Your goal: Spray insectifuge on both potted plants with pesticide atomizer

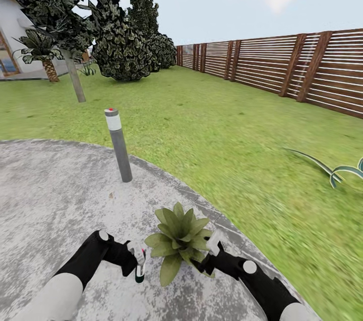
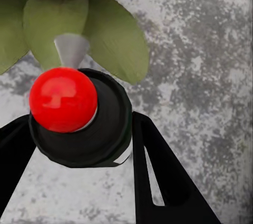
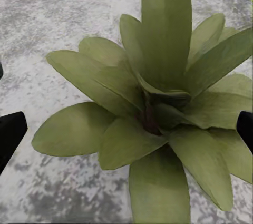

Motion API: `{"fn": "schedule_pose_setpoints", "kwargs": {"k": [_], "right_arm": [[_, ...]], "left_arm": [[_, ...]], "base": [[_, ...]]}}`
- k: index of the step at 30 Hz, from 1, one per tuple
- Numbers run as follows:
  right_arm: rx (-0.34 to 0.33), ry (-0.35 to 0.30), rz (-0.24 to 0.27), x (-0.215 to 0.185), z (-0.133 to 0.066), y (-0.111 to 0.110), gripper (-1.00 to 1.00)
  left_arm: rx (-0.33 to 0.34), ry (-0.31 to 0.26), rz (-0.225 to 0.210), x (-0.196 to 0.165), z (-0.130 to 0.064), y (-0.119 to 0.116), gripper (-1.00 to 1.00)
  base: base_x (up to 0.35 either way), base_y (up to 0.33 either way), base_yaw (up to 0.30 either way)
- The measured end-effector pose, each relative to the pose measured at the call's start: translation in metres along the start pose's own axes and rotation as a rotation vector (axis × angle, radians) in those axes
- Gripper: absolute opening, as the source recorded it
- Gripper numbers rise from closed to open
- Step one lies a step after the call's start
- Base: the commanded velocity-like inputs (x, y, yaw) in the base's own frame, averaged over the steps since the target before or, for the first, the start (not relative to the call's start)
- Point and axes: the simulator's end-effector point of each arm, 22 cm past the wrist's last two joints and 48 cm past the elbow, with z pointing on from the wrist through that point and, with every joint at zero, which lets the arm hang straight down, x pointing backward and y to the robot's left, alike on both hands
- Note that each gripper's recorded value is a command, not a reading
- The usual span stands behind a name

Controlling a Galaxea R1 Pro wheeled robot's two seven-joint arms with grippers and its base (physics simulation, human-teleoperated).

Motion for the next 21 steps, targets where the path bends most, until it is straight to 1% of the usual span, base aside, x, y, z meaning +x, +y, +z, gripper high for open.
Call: {"fn": "schedule_pose_setpoints", "kwargs": {"k": [1, 5, 6, 8, 9, 11, 14, 16, 18, 19, 21], "right_arm": [[-0.021, 0.003, -0.01, -0.002, 0.001, 0.004, 1.0], [-0.099, 0.007, -0.033, -0.015, 0.002, 0.017, 1.0], [-0.111, 0.004, -0.037, -0.018, 0.002, 0.019, 1.0], [-0.136, -0.008, -0.048, -0.027, 0.003, 0.022, 1.0], [-0.144, -0.012, -0.051, -0.03, 0.002, 0.024, -1.0], [-0.153, -0.018, -0.056, -0.033, 0.002, 0.025, -1.0], [-0.158, -0.02, -0.059, -0.035, 0.002, 0.025, -1.0], [-0.162, -0.021, -0.06, -0.036, 0.002, 0.026, -1.0], [-0.188, -0.02, -0.062, -0.036, 0.002, 0.031, -1.0], [-0.207, -0.021, -0.069, -0.038, 0.001, 0.035, -1.0], [-0.228, -0.019, -0.103, -0.041, 0.0, 0.039, -1.0]], "left_arm": [[0.003, 0.006, 0.004, -0.002, 0.0, -0.001, -1.0], [0.029, 0.06, 0.066, -0.004, 0.007, -0.011, -1.0], [0.033, 0.07, 0.068, -0.004, 0.008, -0.013, -1.0], [0.038, 0.096, 0.043, -0.001, 0.01, -0.016, -1.0], [0.039, 0.104, 0.032, 0.0, 0.01, -0.016, -1.0], [0.042, 0.119, 0.024, 0.002, 0.011, -0.018, -1.0], [0.066, 0.143, 0.038, 0.004, 0.012, -0.025, -1.0], [0.092, 0.147, 0.041, 0.003, 0.013, -0.032, -1.0], [0.102, 0.142, 0.044, -0.005, 0.015, -0.036, -1.0], [0.103, 0.141, 0.043, -0.01, 0.016, -0.037, -1.0], [0.101, 0.14, 0.036, -0.018, 0.016, -0.036, -1.0]], "base": [[0.0, 0.0, 0.0], [0.0, 0.0, 0.0], [0.0, 0.0, 0.0], [0.0, 0.0, 0.0], [0.0, 0.0, 0.0], [0.0, 0.0, 0.0], [0.0, 0.0, 0.0], [0.0, 0.0, 0.0], [0.0, 0.0, 0.0], [0.0, 0.0, 0.0], [0.0, 0.0, 0.0]]}}
